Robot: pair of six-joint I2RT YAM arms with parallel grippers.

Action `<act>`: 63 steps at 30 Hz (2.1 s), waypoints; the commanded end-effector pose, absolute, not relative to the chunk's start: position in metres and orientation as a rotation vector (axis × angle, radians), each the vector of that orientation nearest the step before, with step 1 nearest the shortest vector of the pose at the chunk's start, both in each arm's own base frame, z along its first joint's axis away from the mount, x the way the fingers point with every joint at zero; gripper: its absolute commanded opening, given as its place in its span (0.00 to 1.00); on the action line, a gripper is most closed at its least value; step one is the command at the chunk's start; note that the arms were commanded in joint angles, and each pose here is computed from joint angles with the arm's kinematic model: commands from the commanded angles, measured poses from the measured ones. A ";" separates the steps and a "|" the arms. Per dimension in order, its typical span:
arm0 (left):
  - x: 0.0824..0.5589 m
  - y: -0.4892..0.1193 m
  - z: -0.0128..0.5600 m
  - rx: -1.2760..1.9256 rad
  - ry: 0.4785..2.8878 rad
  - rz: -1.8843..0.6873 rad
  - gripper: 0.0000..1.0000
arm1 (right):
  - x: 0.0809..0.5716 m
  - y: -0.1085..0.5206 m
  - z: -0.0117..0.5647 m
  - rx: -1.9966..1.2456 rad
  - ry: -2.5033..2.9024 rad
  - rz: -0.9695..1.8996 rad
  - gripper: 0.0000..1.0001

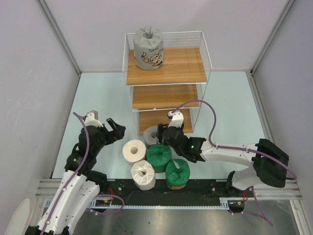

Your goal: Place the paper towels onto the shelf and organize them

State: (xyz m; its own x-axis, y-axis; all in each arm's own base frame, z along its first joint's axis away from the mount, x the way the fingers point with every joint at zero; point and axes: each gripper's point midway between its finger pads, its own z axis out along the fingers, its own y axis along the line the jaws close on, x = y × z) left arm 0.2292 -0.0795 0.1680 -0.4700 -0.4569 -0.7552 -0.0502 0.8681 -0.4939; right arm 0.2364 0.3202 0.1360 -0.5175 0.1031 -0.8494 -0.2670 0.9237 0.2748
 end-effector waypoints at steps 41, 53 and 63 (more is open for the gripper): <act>0.232 -0.083 0.162 -0.358 2.015 -0.517 1.00 | 0.253 0.288 0.216 -0.028 1.874 0.499 0.38; 0.236 -0.086 0.162 -0.356 2.012 -0.528 1.00 | 0.199 0.279 0.260 -0.281 1.883 0.745 0.39; 0.235 -0.087 0.160 -0.364 2.017 -0.537 1.00 | 0.156 0.278 0.349 -0.475 1.709 0.964 0.41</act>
